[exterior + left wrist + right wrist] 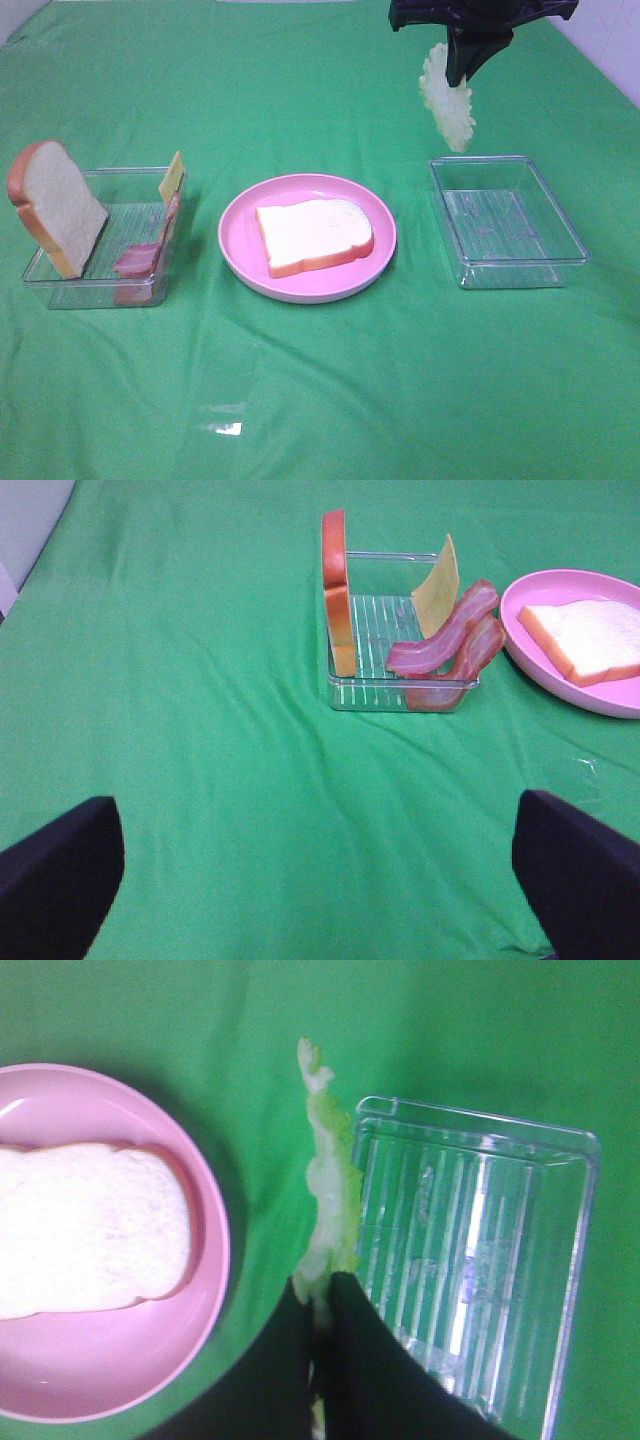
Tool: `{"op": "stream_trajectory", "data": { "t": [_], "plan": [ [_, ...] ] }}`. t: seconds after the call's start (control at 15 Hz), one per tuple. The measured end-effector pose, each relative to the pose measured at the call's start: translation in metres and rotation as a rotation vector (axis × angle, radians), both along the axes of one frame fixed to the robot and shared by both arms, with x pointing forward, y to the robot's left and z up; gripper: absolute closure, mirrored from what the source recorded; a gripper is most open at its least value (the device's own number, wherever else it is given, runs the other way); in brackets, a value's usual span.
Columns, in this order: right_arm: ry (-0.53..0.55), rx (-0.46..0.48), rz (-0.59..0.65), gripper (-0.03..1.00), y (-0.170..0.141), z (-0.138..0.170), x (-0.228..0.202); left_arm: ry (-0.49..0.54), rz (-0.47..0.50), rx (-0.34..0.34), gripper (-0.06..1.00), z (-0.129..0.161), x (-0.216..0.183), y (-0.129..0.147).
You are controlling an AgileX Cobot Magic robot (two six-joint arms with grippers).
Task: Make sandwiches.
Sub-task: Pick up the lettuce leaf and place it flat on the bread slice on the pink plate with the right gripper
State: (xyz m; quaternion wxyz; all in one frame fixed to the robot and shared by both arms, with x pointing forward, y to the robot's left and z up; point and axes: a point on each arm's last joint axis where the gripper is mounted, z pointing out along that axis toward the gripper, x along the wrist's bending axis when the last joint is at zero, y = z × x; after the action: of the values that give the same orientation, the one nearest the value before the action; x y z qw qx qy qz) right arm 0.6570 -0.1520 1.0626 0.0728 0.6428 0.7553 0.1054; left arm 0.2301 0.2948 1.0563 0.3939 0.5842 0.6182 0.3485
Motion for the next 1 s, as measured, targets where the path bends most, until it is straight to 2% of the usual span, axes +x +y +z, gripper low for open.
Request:
{"op": "stream_trajectory", "data": {
  "t": [0.2, 0.47, 0.6, 0.73, 1.0],
  "plan": [
    [0.047, 0.137, 0.040, 0.93, 0.015, 0.001, -0.006, 0.000, 0.000, 0.000, -0.03, 0.000, 0.000, 0.000],
    [0.074, 0.216, 0.156, 0.93, 0.066, -0.006, -0.022, 0.000, 0.000, 0.000, -0.03, 0.000, 0.000, 0.000],
    [0.091, 0.243, 0.233, 0.93, 0.102, -0.024, -0.031, 0.000, 0.000, 0.000, -0.03, 0.000, 0.000, 0.000],
    [0.113, 0.264, 0.267, 0.93, 0.125, -0.039, -0.038, 0.000, 0.000, 0.000, -0.03, 0.000, 0.000, 0.000],
    [0.184, 0.336, 0.290, 0.93, 0.148, -0.069, -0.041, 0.000, 0.000, 0.000, -0.03, 0.000, 0.000, 0.000]
  ]
}}
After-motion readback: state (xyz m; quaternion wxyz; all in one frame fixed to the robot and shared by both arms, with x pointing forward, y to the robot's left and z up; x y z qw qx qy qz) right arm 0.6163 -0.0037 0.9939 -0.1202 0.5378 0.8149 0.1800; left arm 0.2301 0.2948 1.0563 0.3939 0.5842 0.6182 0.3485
